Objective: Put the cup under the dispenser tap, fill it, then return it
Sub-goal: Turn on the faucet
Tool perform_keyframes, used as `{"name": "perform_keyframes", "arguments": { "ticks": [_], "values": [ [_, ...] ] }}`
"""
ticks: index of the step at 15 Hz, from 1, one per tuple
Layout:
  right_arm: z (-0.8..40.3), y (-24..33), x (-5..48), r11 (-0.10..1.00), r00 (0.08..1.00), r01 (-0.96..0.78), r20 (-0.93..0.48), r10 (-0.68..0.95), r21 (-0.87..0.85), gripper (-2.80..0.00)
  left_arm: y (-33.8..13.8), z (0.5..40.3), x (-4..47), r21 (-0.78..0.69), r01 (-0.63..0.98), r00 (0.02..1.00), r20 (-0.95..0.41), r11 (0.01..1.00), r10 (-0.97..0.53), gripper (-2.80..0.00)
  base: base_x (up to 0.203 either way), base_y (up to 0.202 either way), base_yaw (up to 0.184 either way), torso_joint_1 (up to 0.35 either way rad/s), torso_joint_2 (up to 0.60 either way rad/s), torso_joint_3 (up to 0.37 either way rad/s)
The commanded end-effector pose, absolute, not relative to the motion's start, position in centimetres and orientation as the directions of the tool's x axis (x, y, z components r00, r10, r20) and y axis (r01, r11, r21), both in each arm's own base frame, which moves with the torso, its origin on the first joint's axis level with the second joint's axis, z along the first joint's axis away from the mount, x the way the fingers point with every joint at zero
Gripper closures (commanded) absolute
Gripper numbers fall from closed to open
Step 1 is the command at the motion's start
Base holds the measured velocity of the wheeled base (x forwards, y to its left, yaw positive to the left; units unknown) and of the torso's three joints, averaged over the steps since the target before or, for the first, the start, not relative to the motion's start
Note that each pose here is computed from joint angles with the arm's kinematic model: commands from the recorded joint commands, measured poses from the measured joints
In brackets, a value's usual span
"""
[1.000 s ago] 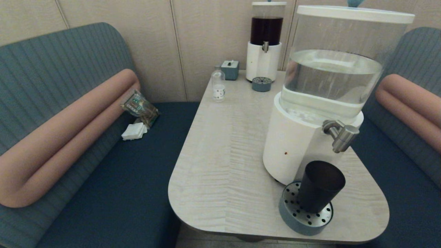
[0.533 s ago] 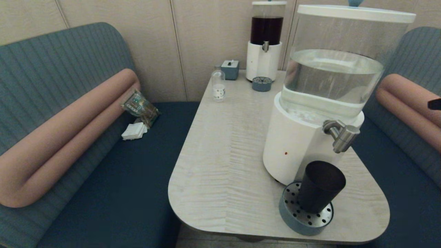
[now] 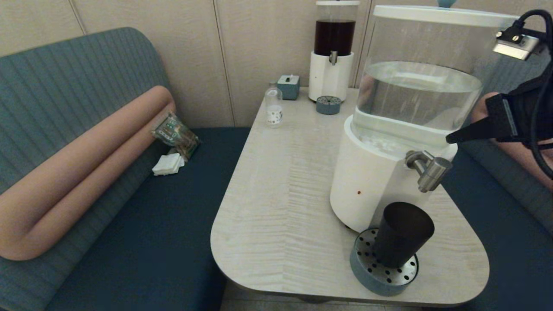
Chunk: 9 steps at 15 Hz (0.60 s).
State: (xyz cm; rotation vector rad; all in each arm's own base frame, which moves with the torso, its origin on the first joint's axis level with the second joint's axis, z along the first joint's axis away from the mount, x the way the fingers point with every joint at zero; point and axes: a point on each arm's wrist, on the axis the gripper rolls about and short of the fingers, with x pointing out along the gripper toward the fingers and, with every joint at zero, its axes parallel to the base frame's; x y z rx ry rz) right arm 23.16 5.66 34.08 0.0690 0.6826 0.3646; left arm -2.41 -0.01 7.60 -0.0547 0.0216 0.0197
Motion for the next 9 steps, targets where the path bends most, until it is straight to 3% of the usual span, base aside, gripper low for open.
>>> {"name": "perform_keyframes", "arguments": {
  "ticks": [1, 9],
  "values": [
    [33.26, 6.52, 24.06, 0.927, 0.684, -0.328, -0.631, 0.365, 0.181, 0.00, -0.01, 7.58, -2.39, -0.055, -0.021, 1.000, -0.025, 0.998, 0.020, 0.00, 0.000, 0.000, 0.000, 0.000, 0.00, 0.000],
    [32.72, 7.17, 23.65, 0.919, 0.660, -0.351, -0.648, 0.380, 0.181, 0.00, -0.01, 7.58, -2.39, -0.055, -0.021, 1.000, -0.025, 0.998, 0.020, 0.00, 0.000, 0.000, 0.000, 0.000, 0.00, 0.000]
  ]
}}
